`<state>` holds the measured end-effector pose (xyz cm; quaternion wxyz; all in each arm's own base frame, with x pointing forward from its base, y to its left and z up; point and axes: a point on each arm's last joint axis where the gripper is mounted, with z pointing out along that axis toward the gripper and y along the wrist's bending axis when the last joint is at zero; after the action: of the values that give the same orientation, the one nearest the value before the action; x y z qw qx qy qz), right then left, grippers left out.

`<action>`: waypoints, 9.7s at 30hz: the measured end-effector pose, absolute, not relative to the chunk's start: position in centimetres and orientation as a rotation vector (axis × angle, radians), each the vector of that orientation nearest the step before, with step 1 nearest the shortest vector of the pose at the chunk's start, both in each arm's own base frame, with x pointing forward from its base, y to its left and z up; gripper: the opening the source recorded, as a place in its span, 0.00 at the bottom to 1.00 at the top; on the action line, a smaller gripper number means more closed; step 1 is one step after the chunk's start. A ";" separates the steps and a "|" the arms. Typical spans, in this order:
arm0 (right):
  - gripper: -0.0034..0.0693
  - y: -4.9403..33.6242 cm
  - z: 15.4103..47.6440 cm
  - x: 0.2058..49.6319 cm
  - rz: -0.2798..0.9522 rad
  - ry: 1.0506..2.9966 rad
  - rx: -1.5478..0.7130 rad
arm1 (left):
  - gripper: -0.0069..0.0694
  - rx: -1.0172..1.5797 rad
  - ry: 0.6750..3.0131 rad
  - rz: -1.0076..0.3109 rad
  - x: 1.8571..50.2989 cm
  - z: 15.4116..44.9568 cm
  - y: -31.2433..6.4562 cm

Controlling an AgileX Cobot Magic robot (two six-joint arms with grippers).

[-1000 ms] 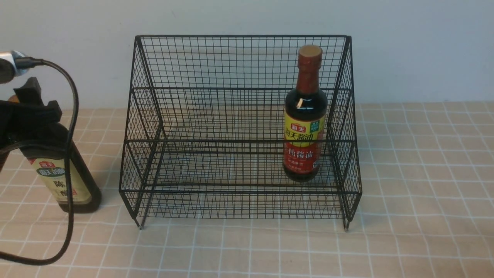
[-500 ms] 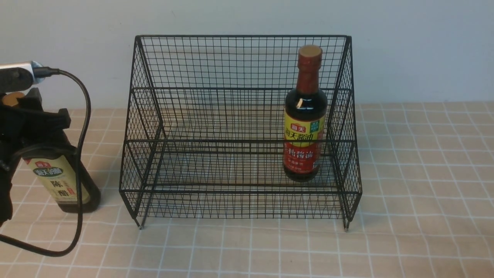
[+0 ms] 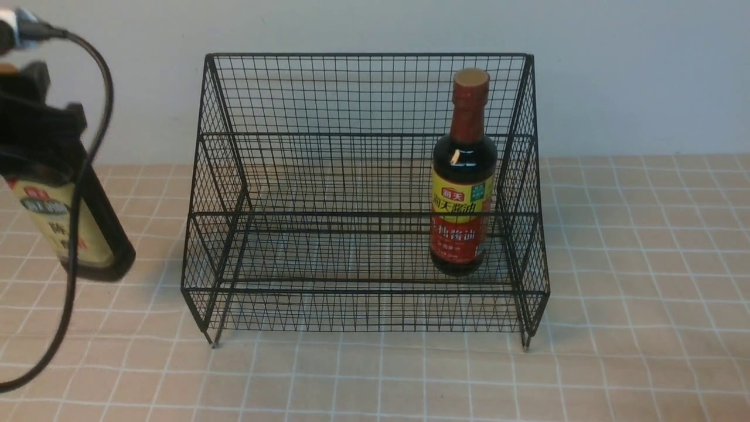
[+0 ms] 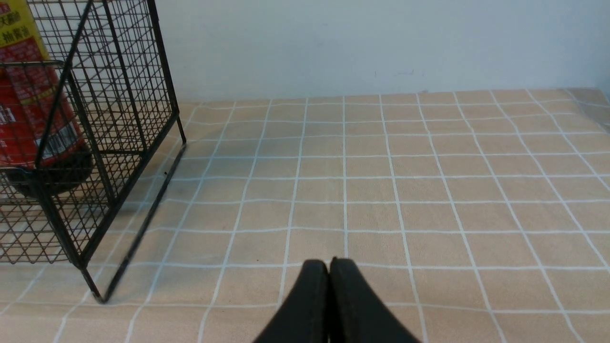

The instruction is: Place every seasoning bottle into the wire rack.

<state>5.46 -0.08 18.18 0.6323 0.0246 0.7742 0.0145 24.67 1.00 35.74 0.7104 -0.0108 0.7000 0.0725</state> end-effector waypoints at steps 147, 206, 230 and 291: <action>0.03 -0.1 18.2 5.5 0.034 1.770 0.057 | 0.08 0.419 2.265 -0.500 26.1 26.2 -10.9; 0.03 -0.1 18.2 5.5 0.034 1.770 0.057 | 0.08 0.139 1.704 -0.058 3.4 25.8 -0.5; 0.03 -0.1 18.2 5.5 0.034 1.771 0.057 | 0.08 0.134 1.878 -0.023 5.2 17.1 -0.5; 0.03 -0.1 18.2 5.5 0.034 1.771 0.057 | 0.08 0.134 1.878 -0.023 5.2 17.1 -0.5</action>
<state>5.46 -0.08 18.16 0.6323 0.0248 0.7742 0.0147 5.19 -0.47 17.13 0.5887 0.0573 0.8063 -0.0100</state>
